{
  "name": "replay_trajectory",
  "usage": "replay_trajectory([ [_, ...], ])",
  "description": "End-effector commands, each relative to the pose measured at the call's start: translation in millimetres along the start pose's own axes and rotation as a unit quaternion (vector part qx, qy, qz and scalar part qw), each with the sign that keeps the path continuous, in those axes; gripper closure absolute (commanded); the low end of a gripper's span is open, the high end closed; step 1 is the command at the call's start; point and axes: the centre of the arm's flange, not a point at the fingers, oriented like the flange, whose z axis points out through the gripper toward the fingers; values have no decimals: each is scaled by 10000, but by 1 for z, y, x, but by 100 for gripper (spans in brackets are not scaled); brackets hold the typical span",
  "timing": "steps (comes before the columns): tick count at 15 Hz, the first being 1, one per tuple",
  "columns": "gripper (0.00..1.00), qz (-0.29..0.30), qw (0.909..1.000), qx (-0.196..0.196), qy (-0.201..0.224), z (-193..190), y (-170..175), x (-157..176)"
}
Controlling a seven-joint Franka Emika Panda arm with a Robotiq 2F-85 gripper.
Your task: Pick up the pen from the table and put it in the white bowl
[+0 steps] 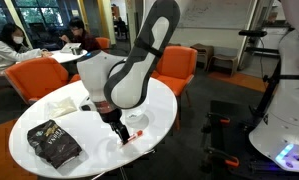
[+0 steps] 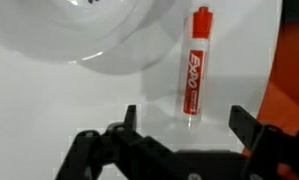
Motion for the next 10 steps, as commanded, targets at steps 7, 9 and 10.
replay_trajectory([
  [7,7,-180,9996,158,-175,18,-14,3],
  [9,14,-206,9993,194,-239,24,-14,4],
  [10,33,-207,9993,212,-245,27,-14,5],
])
